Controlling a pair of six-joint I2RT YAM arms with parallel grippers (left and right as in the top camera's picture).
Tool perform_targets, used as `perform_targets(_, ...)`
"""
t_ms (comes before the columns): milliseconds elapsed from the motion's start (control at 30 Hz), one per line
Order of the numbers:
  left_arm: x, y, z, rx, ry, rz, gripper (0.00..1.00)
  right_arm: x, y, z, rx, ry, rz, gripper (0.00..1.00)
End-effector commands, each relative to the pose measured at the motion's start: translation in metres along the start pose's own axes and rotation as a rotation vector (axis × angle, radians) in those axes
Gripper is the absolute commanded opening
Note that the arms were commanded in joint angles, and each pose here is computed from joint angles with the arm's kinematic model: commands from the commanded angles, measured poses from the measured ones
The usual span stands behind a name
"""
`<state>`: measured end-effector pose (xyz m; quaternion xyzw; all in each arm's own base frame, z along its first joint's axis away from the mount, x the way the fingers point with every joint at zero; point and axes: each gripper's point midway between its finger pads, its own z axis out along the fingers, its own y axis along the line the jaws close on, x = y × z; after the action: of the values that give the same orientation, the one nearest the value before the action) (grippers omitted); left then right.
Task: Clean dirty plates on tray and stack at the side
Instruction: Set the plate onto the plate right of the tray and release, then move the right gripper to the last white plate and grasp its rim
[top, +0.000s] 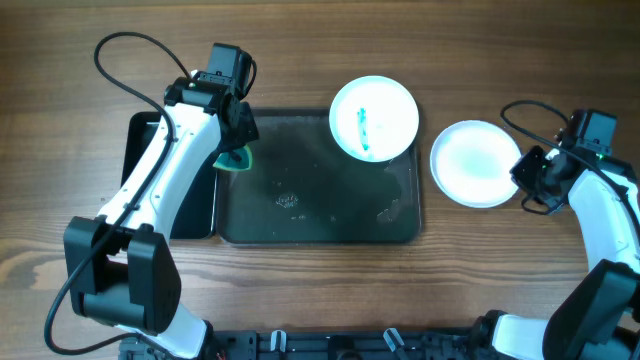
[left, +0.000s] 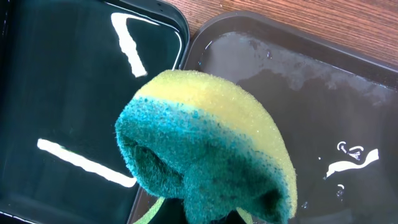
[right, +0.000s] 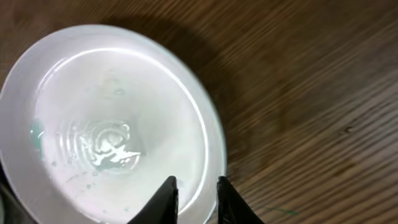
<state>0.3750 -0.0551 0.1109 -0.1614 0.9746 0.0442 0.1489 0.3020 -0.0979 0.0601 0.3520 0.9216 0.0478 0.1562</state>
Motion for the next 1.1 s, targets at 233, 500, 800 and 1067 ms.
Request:
perform_targets(233,-0.002,0.001,-0.007,0.012,-0.012,-0.023,0.04,-0.01,0.098,-0.053,-0.354,0.013,-0.352,0.27)
perform_targets(500,0.002,-0.007,-0.007,0.056,0.011,-0.022,0.04,-0.01,0.186,-0.048,-0.388,-0.042,-0.57,0.38)
perform_targets(800,0.018,-0.034,-0.01,0.207,0.107,-0.018,0.04,0.018,0.218,0.044,-0.37,0.167,-0.501,0.32)
perform_targets(1067,0.019,-0.034,-0.008,0.203,0.113,-0.017,0.04,0.029,0.228,0.089,-0.322,0.132,-0.653,0.32)
